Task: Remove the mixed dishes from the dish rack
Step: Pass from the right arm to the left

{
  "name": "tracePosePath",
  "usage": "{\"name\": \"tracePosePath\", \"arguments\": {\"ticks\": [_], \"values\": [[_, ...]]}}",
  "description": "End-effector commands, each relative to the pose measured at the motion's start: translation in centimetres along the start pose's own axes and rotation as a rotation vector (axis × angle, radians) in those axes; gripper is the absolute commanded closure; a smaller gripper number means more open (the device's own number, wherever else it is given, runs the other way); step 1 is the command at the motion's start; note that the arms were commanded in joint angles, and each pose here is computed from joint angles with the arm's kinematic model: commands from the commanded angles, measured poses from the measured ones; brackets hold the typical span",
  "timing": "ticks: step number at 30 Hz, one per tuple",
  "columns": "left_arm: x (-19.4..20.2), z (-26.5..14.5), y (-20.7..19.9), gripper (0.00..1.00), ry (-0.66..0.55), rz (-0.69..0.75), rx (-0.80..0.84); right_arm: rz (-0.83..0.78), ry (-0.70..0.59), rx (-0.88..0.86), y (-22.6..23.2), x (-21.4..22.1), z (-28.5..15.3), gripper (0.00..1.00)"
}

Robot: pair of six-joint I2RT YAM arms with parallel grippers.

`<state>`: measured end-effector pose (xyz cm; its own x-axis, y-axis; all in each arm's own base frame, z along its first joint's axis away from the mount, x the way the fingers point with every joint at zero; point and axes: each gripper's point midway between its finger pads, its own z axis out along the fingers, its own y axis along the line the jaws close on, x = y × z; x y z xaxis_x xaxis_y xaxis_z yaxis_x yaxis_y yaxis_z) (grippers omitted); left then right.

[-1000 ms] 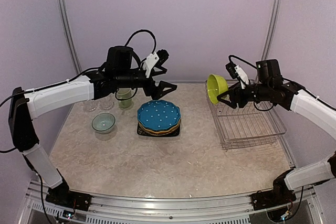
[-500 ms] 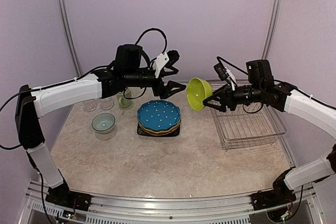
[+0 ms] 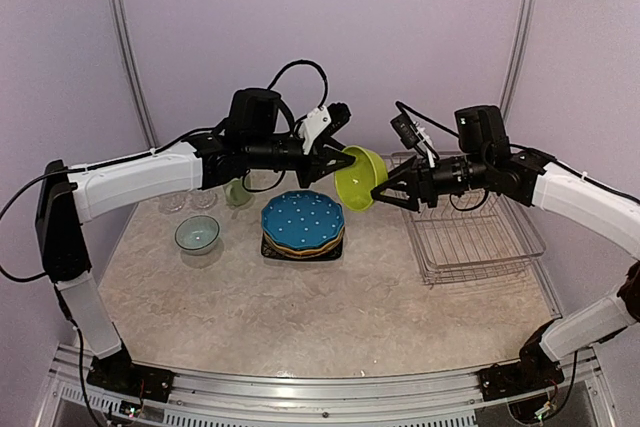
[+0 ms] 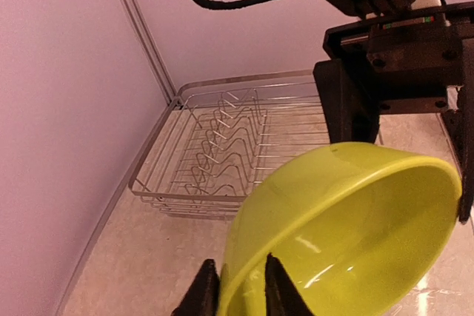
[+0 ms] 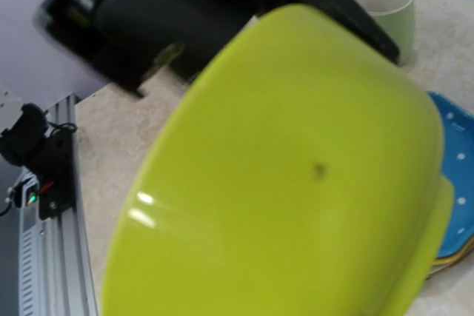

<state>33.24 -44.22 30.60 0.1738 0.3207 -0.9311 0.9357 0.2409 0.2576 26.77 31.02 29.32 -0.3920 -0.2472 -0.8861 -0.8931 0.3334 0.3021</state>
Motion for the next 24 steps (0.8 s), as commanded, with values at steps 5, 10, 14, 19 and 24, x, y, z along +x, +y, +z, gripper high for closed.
{"name": "tracePosePath", "arguments": {"ticks": [5,10,14,19,24], "values": [[0.9,0.5,0.3,1.0,0.029,0.012,-0.026,-0.03,-0.009,-0.04,0.8,-0.6,0.3,0.6],[0.9,0.1,0.8,1.0,0.038,0.006,-0.058,-0.041,-0.02,0.005,0.2,-1.1,0.2,0.34],[1.0,-0.7,1.4,1.0,0.054,-0.029,-0.087,-0.072,-0.05,0.093,-0.9,-2.2,-0.4,0.12],[1.6,-2.6,2.4,1.0,0.101,-0.129,-0.144,-0.11,-0.098,0.294,-3.4,-4.1,-2.4,0.01],[2.7,-5.2,3.8,1.0,0.17,-0.246,-0.249,-0.142,-0.183,0.529,-5.6,-6.0,-6.1,0.01]]}}
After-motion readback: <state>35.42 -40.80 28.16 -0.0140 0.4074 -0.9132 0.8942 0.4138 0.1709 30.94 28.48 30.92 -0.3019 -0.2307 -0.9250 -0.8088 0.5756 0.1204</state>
